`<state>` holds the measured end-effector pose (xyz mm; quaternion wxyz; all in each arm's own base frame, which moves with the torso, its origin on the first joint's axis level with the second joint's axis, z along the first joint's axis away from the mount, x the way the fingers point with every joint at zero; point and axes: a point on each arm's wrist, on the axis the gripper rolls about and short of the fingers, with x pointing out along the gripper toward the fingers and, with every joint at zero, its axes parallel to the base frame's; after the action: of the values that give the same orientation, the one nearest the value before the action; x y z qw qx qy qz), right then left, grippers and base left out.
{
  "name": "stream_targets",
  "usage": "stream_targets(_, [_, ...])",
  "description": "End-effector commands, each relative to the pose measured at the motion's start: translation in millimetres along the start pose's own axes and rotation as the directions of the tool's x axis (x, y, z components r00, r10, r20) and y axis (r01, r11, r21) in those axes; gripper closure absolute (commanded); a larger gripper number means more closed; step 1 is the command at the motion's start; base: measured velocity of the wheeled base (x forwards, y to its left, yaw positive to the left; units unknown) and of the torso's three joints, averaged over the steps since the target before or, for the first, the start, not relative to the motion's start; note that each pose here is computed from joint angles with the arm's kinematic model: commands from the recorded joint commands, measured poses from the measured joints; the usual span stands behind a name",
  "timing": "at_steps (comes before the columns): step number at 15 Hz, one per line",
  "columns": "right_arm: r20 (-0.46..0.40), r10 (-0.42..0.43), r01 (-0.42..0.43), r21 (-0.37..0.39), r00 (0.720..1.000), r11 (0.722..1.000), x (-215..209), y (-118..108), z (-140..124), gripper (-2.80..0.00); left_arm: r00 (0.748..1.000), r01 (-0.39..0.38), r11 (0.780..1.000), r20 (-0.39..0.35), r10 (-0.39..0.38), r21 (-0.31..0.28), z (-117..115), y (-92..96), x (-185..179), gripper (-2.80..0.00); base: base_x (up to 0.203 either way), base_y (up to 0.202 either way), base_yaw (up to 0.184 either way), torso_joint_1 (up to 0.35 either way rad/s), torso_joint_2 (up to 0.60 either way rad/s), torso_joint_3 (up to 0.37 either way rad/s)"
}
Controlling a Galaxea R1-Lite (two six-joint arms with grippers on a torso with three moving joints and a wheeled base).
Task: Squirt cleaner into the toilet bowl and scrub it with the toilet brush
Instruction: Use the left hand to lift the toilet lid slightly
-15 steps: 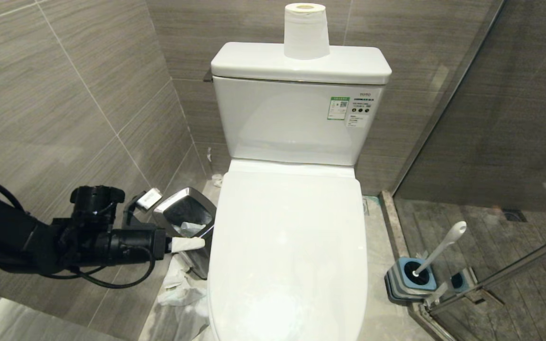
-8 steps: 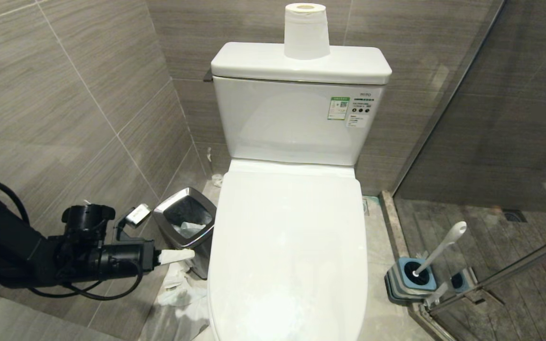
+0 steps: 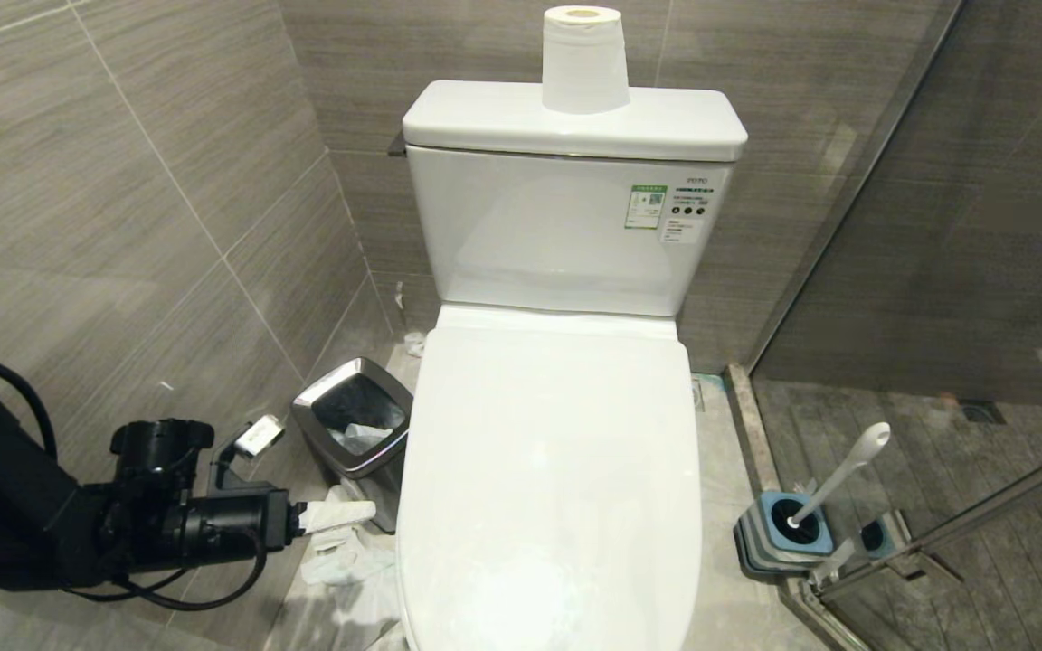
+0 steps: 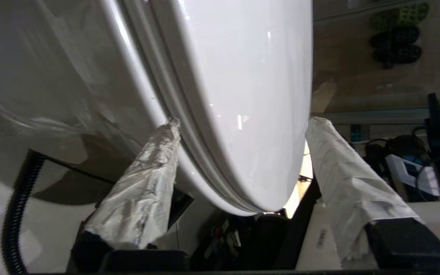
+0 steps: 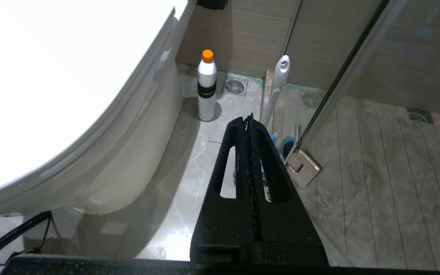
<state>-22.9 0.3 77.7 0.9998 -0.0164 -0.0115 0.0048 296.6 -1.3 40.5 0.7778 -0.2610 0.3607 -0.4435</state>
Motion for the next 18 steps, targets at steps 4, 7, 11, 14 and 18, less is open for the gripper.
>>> stream_targets(4, [-0.01, 0.001, -0.001, -0.001, 1.0, 1.0, 0.8, 0.1, -3.3, 0.0, 0.998, 0.057, 0.998, -0.016, -0.056, 0.009, -17.4, -5.2, 2.7, -2.8, 0.0, 0.0, 0.0, 0.0, 0.0, 0.0])
stream_targets(7, [-0.01, 0.001, -0.001, 0.0, 1.0, 1.0, 0.8, 0.1, -3.3, 0.0, 0.997, 0.078, 0.996, -0.031, -0.077, 0.046, -24.6, -11.4, 11.2, -2.8, 0.0, 0.0, 0.0, 0.0, 0.0, 0.0])
stream_targets(11, [-0.01, 0.001, -0.001, 0.0, 1.0, 1.0, 0.8, 0.1, -3.3, 0.0, 0.991, 0.106, 0.994, -0.083, -0.103, 0.021, -34.4, -18.0, 23.2, -2.8, 0.0, 0.0, 0.0, 0.0, 0.0, 0.0])
stream_targets(14, [-0.01, 0.001, -0.001, -0.001, 1.0, 1.0, 0.8, 0.1, -3.3, 0.0, 0.99, 0.096, 0.995, -0.1, -0.096, -0.006, -39.6, -11.5, 28.3, -2.8, 0.0, 0.0, 0.0, 0.0, 0.0, 0.0])
stream_targets(18, [-0.01, 0.001, -0.001, 0.0, 1.0, 1.0, 0.8, 0.1, -3.3, 0.0, 0.991, 0.071, 0.997, -0.117, -0.071, -0.005, -41.6, -11.1, 34.6, -2.8, 0.0, 0.0, 0.0, 0.0, 0.0, 0.0])
